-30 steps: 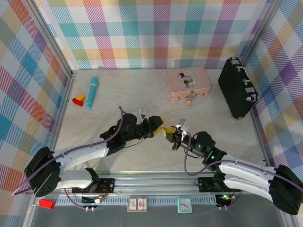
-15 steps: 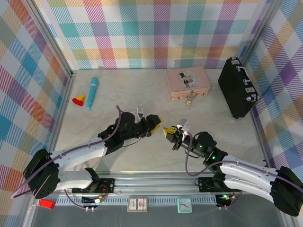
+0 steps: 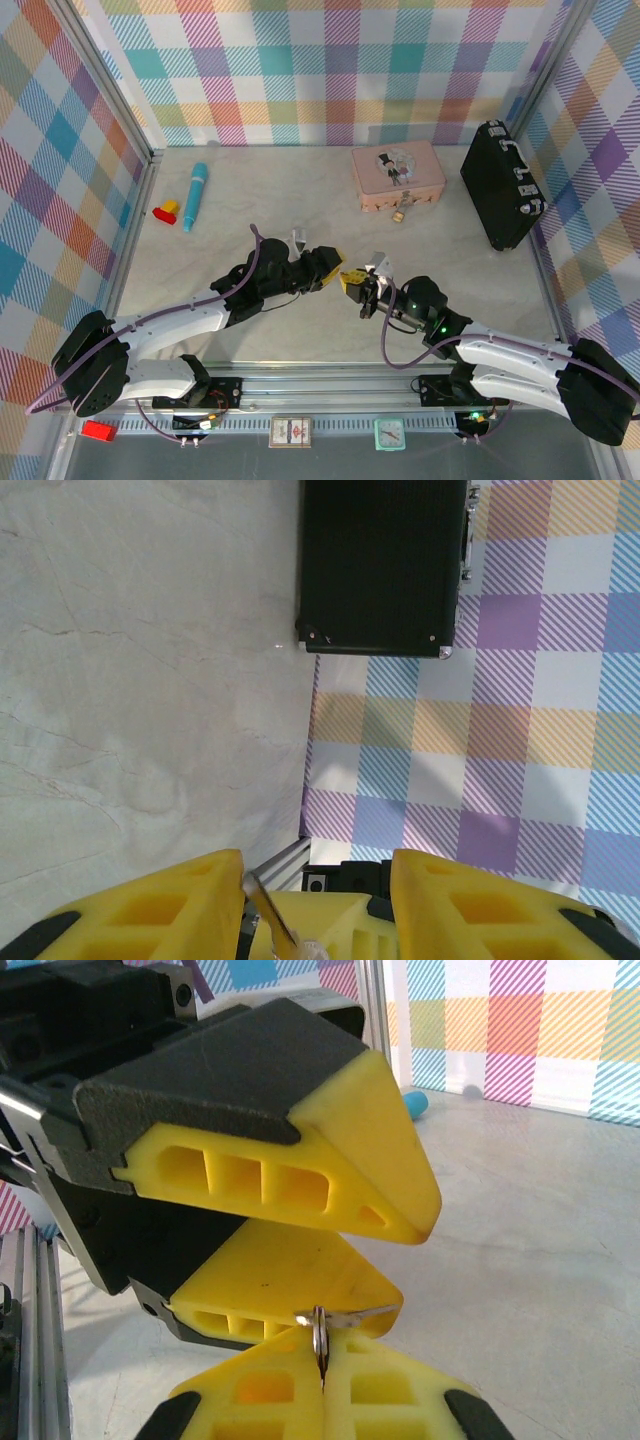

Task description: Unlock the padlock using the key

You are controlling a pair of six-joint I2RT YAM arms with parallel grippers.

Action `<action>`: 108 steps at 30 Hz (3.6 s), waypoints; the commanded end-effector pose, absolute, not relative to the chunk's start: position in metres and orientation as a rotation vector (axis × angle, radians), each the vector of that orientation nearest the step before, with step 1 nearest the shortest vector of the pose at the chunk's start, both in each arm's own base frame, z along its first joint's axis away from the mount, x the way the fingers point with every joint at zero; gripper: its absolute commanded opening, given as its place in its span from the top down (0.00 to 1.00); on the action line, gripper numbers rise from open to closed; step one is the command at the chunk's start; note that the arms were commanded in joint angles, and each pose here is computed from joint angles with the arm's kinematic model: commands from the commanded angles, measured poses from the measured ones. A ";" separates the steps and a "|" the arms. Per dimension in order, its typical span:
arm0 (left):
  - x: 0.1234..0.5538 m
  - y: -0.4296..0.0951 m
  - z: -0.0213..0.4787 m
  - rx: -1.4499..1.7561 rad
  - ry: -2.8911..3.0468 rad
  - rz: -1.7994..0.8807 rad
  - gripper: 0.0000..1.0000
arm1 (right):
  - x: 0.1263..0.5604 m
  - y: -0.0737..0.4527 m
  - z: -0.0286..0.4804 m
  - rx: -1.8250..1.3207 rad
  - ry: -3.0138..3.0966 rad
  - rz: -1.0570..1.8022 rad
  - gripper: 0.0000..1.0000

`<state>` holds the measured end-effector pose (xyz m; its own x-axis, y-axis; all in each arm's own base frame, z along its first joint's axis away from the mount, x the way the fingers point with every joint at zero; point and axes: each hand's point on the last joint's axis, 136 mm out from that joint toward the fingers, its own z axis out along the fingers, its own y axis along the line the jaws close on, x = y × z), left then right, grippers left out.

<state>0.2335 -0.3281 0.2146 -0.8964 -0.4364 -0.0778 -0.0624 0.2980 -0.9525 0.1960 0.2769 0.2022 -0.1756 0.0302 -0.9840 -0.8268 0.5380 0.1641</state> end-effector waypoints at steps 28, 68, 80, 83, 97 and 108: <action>0.226 -0.331 0.208 -0.482 2.292 -1.645 0.44 | 0.195 0.283 0.239 -0.714 1.475 0.908 1.00; 0.226 -0.322 0.220 -0.426 2.274 -1.560 0.86 | 0.191 0.286 0.200 -0.747 1.593 0.933 1.00; 0.234 -0.319 0.223 -0.430 2.241 -1.510 1.00 | 0.199 0.275 0.201 -0.649 1.654 0.907 0.75; 0.247 -0.315 0.236 -0.369 2.189 -1.421 1.00 | 0.215 0.258 0.204 -0.426 1.762 0.893 0.52; 0.273 -0.341 0.292 -0.127 1.953 -1.440 1.00 | 0.239 0.236 0.269 0.148 1.725 1.678 0.34; 0.265 -0.361 0.288 -0.137 1.956 -1.585 1.00 | 0.242 0.257 0.292 0.075 1.624 1.881 0.44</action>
<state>0.2754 -0.3496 0.2739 -0.7878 -0.4589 -0.4109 0.2554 0.3637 -0.8958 0.2522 0.2517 0.2513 -0.7903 0.5122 -0.3364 -0.3332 0.1014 0.9374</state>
